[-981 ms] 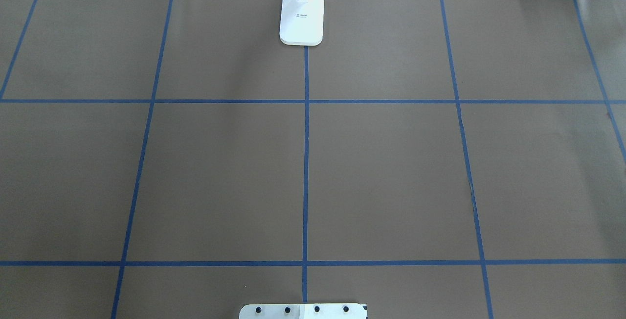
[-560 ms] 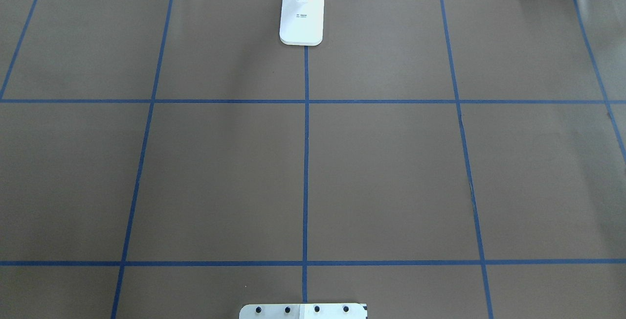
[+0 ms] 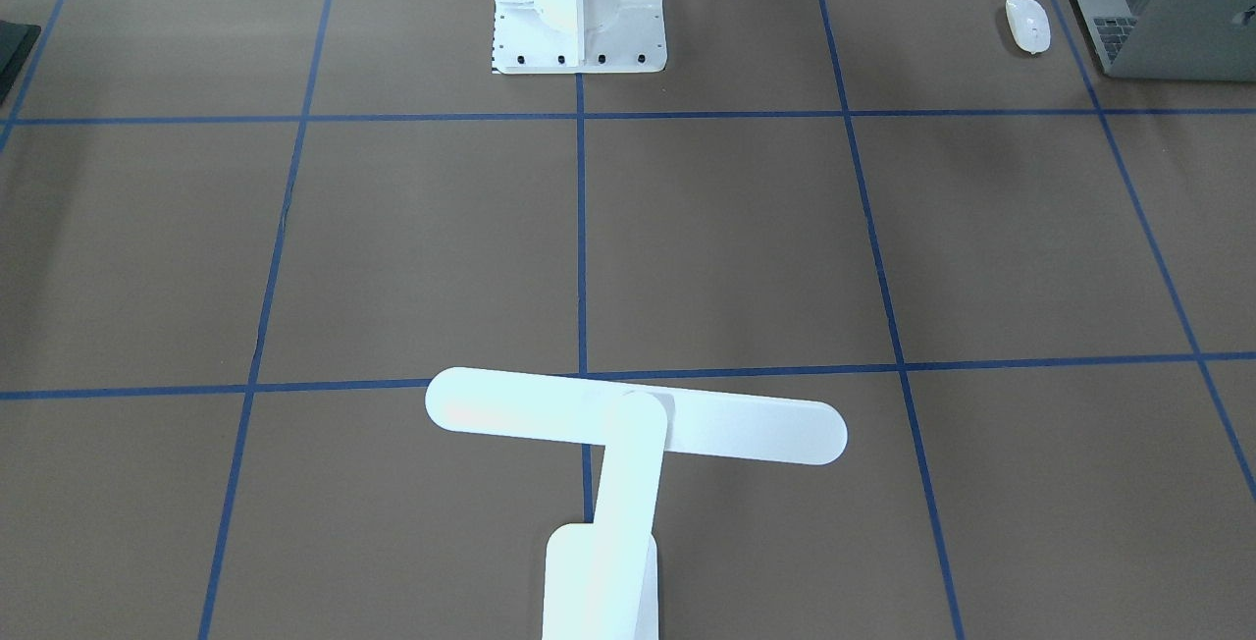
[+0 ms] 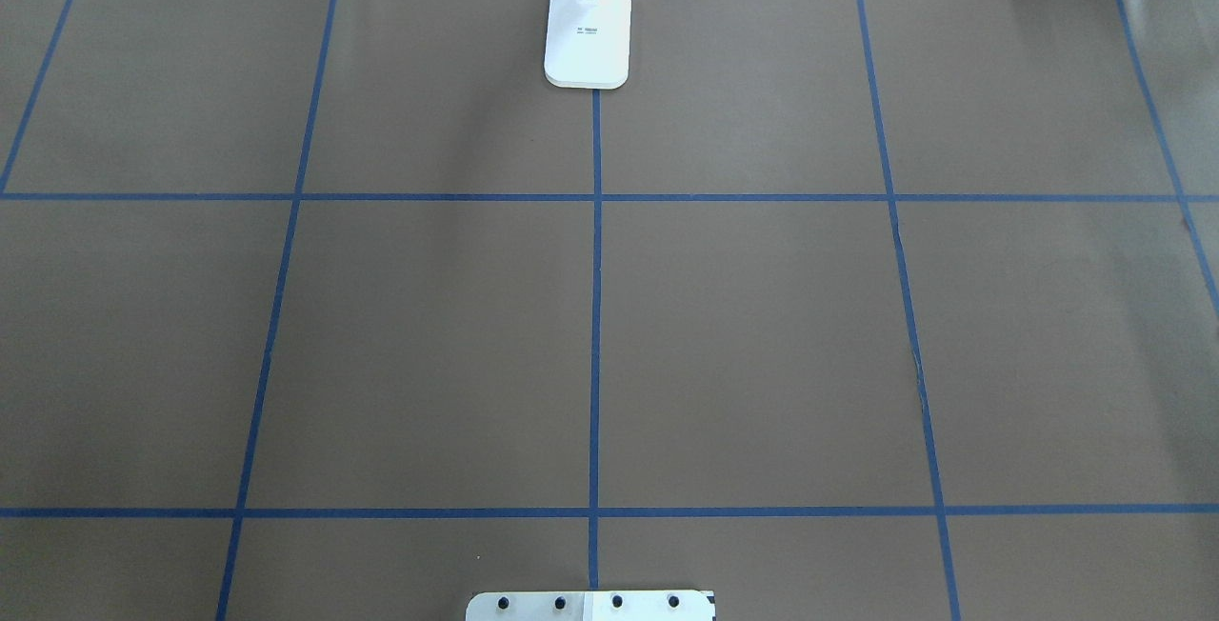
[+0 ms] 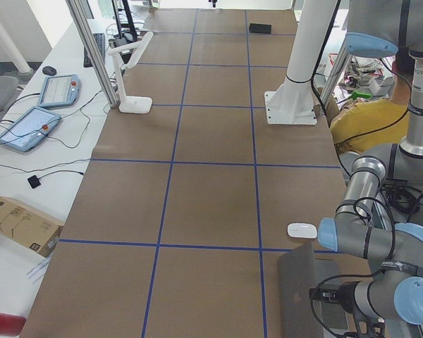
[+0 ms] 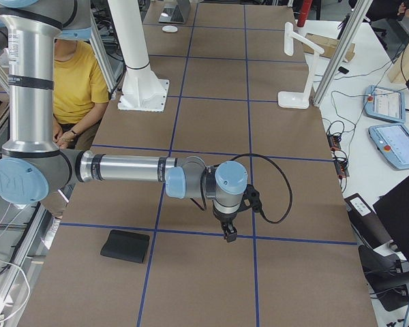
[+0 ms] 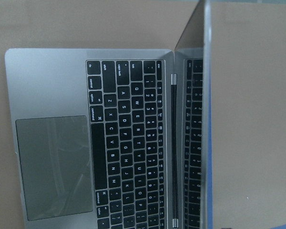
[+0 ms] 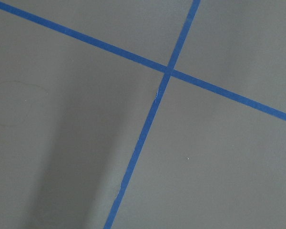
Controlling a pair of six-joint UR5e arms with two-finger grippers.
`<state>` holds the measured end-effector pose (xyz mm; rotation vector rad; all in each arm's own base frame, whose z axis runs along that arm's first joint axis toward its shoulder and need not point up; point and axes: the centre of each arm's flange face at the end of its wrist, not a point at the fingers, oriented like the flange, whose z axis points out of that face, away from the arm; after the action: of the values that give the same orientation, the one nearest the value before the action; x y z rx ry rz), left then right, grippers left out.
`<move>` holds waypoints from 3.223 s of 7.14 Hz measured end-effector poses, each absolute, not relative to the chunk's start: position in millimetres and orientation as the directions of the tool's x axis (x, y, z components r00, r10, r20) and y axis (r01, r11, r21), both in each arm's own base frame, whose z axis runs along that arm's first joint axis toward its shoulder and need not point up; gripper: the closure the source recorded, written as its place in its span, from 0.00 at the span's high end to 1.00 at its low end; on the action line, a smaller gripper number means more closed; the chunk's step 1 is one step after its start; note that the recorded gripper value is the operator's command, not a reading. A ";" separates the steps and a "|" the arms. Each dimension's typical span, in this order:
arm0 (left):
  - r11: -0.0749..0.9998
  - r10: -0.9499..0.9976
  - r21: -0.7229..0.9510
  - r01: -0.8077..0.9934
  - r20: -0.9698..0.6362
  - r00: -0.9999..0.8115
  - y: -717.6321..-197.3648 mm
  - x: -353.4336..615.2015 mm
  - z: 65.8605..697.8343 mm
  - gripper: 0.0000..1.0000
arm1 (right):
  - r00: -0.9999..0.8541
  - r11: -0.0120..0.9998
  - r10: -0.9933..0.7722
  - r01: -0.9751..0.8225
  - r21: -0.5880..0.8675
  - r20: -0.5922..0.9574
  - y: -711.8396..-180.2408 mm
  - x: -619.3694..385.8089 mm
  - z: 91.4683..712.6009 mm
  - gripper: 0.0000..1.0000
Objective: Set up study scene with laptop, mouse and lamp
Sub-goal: 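Carry the open silver laptop with the left gripper toward the table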
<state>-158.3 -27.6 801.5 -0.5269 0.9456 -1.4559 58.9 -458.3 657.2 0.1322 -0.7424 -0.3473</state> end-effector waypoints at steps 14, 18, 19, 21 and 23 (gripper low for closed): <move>0.088 -0.894 -0.777 0.623 -0.338 -0.295 -119.5 -234.3 715.0 0.00 | 0.683 0.936 -0.352 0.262 0.235 0.640 -456.8 58.9 659.8 1.00; 0.182 -0.889 -0.743 0.644 -0.405 -0.216 -248.4 -252.4 600.5 0.00 | 0.683 0.936 -0.351 0.262 0.233 0.641 -457.1 58.9 661.0 1.00; 0.207 -0.885 -0.740 0.639 -0.421 -0.201 -289.2 -251.6 566.9 0.00 | 0.683 0.936 -0.351 0.262 0.233 0.641 -457.1 58.9 661.0 1.00; 0.224 -0.884 -0.742 0.632 -0.427 -0.189 -364.6 -240.4 502.9 0.00 | 0.683 0.936 -0.351 0.262 0.233 0.641 -457.2 58.9 661.0 1.00; 0.215 -0.886 -0.761 0.612 -0.416 -0.207 -419.7 -200.2 454.2 0.00 | 0.683 0.936 -0.351 0.262 0.233 0.641 -457.2 58.9 661.0 1.00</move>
<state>-200.2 -419.7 454.2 -0.3283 1.1077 -1.4070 58.9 -457.2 661.0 0.1259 -0.7434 -0.3448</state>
